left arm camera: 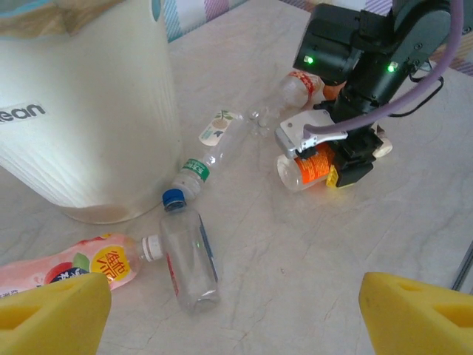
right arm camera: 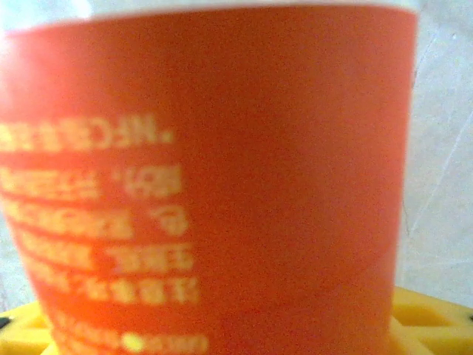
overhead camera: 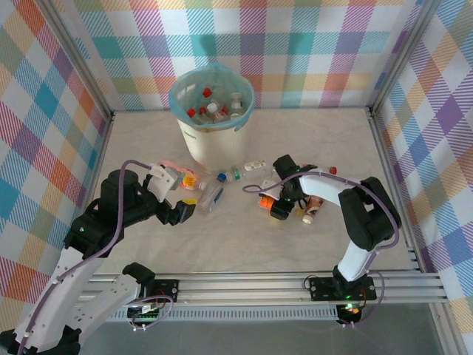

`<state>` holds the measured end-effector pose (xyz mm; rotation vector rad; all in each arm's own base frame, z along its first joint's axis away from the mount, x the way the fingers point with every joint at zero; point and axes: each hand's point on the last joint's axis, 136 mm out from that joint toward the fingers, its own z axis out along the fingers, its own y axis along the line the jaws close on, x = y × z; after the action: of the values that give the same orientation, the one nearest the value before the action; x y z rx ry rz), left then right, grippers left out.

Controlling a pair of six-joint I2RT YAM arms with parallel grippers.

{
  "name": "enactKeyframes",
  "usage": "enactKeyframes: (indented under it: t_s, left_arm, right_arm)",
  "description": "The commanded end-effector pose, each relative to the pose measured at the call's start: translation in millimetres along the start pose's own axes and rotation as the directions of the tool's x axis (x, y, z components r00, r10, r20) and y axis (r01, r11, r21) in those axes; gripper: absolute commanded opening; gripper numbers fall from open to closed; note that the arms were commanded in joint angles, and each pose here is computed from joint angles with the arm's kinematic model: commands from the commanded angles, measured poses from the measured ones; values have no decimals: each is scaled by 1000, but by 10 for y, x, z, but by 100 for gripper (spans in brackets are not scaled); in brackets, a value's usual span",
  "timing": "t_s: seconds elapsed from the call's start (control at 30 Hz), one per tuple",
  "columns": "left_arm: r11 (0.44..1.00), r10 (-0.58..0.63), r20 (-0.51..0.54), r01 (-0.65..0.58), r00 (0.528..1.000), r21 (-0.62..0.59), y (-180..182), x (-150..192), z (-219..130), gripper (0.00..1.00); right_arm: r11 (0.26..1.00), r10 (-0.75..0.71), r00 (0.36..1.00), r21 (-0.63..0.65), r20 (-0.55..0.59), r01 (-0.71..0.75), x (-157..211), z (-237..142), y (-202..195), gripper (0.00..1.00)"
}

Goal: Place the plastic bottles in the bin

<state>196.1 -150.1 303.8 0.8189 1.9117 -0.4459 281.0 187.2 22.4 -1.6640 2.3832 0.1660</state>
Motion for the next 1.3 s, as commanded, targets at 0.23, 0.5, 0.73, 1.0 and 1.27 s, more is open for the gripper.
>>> enactKeyframes:
  t_s: [0.23,0.5,0.73,1.0,1.27]
  left_arm:
    - [992,-125,223,117,967,45,13,-701,-59,87]
    - [891,-329,316,182,890,415,-338,-1557,99,93]
    - [854,-125,367,-88,922,512,-896,-1701,165,96]
    - [815,-47,345,-164,937,556,-1149,-1743,267,93]
    - [811,-53,346,-162,937,563,-1180,-1757,271,79]
  right_arm:
    - [994,91,910,23,404,-109,-671,-1239,209,57]
    - [996,87,517,-64,852,-62,-1315,-2701,520,54]
    - [993,35,379,-76,925,92,-1586,-3254,770,54]
    - [966,-48,348,-45,936,255,-1736,-3397,1145,55]
    - [950,-63,355,-53,933,307,-1779,-3416,1270,56]
